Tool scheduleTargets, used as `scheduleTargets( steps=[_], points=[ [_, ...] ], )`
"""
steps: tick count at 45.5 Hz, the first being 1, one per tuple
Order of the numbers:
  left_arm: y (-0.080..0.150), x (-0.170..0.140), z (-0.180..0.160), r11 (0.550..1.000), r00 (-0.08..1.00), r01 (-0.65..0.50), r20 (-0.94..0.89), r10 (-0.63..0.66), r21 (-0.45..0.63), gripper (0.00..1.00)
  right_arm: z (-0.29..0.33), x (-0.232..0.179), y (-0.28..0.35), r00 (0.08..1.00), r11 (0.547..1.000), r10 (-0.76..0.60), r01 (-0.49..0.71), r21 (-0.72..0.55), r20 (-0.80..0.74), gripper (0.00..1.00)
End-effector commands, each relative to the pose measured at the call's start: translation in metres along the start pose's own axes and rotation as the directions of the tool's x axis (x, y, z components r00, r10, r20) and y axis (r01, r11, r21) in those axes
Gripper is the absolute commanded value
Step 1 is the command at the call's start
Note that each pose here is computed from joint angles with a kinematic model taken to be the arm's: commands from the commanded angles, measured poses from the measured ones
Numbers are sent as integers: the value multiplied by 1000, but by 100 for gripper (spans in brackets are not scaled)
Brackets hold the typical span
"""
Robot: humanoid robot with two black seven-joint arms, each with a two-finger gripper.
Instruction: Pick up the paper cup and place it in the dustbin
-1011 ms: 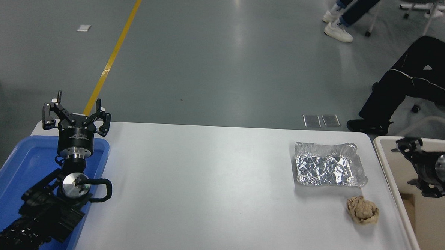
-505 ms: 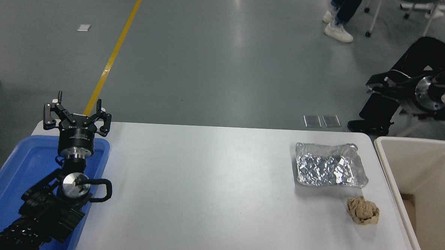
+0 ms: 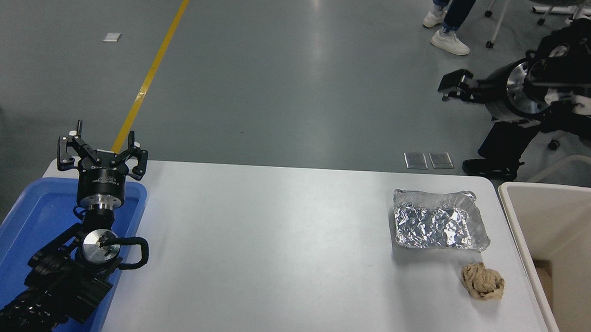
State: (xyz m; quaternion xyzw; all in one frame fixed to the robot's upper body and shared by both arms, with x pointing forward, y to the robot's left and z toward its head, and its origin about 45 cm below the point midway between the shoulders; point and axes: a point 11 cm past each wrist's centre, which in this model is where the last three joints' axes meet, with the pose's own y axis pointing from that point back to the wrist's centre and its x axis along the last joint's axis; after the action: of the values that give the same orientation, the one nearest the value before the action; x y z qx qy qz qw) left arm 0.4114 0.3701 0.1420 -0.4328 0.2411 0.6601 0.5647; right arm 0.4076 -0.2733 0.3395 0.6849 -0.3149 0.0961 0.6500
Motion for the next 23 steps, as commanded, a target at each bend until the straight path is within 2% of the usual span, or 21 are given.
scheduleTargets(
  steps=[1, 7, 11, 23],
  points=[
    [0, 0, 0, 1000, 1000, 0, 0, 0, 0, 99, -2, -50, 15, 963, 965, -264, 264, -7, -52, 100],
    [0, 0, 0, 1000, 1000, 0, 0, 0, 0, 99, -15, -68, 42, 865, 871, -487, 491, 5, -121, 100],
    [0, 0, 0, 1000, 1000, -1, 1, 1, 0, 99, -23, -75, 54, 807, 817, -567, 576, 10, -161, 100],
    [0, 0, 0, 1000, 1000, -1, 1, 1, 0, 99, -29, -66, 58, 827, 837, -535, 547, 26, -171, 100]
  ],
)
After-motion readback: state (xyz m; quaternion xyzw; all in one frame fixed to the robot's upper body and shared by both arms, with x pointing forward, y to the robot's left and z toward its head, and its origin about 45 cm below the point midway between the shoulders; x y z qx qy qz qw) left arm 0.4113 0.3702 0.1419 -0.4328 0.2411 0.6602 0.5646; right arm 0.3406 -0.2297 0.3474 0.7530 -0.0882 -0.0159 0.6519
